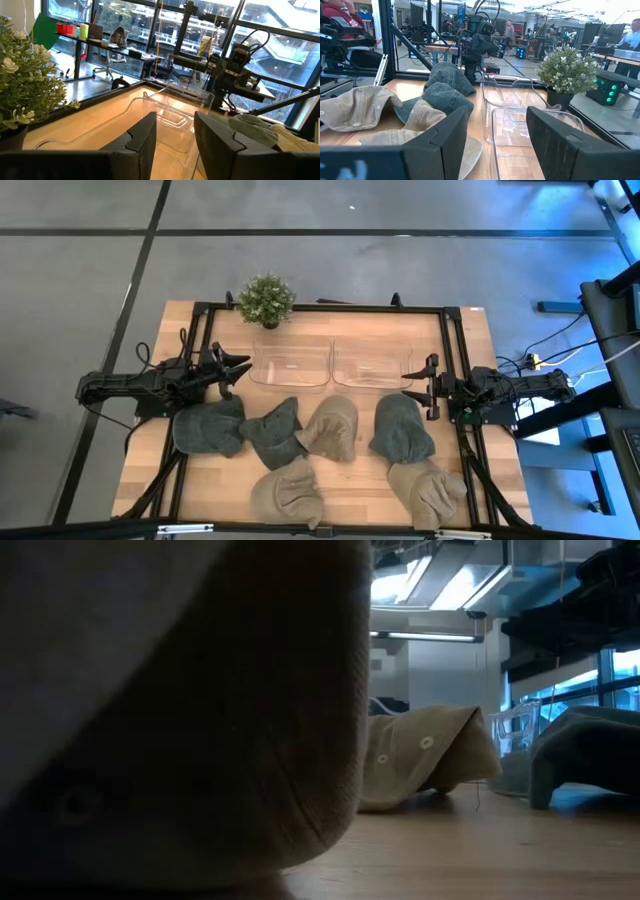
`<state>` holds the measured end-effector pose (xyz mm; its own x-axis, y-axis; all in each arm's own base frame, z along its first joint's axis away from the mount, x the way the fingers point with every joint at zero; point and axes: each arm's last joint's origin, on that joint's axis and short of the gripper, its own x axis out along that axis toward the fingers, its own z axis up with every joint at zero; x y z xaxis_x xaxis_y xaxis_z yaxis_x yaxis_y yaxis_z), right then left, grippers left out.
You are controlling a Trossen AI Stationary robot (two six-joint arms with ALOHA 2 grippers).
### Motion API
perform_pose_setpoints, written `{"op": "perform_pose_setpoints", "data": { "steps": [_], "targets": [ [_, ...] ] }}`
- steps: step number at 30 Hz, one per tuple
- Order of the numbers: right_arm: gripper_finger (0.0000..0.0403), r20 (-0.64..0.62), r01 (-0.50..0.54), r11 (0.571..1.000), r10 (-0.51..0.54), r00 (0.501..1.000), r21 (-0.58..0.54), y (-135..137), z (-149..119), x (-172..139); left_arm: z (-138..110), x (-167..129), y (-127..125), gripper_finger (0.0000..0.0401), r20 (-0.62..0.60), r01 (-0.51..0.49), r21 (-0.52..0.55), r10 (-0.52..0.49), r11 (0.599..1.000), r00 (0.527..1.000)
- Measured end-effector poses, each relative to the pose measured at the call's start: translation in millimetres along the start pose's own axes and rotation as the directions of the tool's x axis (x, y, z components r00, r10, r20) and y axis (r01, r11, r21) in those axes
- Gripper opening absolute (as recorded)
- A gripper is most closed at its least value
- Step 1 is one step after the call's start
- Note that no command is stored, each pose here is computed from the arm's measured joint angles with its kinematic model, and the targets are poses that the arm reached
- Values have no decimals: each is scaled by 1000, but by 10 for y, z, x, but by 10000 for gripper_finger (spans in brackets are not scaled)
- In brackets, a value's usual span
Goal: Pick & Place hat
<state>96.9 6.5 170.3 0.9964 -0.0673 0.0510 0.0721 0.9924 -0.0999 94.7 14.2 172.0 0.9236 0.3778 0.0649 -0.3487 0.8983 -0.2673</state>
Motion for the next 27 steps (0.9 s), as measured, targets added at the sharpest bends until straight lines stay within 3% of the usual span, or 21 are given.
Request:
{"op": "perform_pose_setpoints", "data": {
  "steps": [14, 18, 23, 27],
  "targets": [
    [205, 0, 0, 999, 0, 1000, -46, 0, -1, 0, 1, 0, 0, 127, 0, 0, 0, 0, 1000, 1000],
    [205, 110, -4, 995, -6, 994, 96, -11, 106, -6, 2, 0, 0, 127, 1, 1, 0, -1, 1000, 1000],
    [205, 304, -74, 930, -42, 952, 361, -42, 298, -48, 1, 0, 1, 127, 2, -4, -2, 4, 1000, 1000],
    [205, 328, -103, 899, -47, 944, 427, -55, 393, -58, 32, -1, -5, 127, 34, -1, -15, 1, 1000, 999]
  ]
}}
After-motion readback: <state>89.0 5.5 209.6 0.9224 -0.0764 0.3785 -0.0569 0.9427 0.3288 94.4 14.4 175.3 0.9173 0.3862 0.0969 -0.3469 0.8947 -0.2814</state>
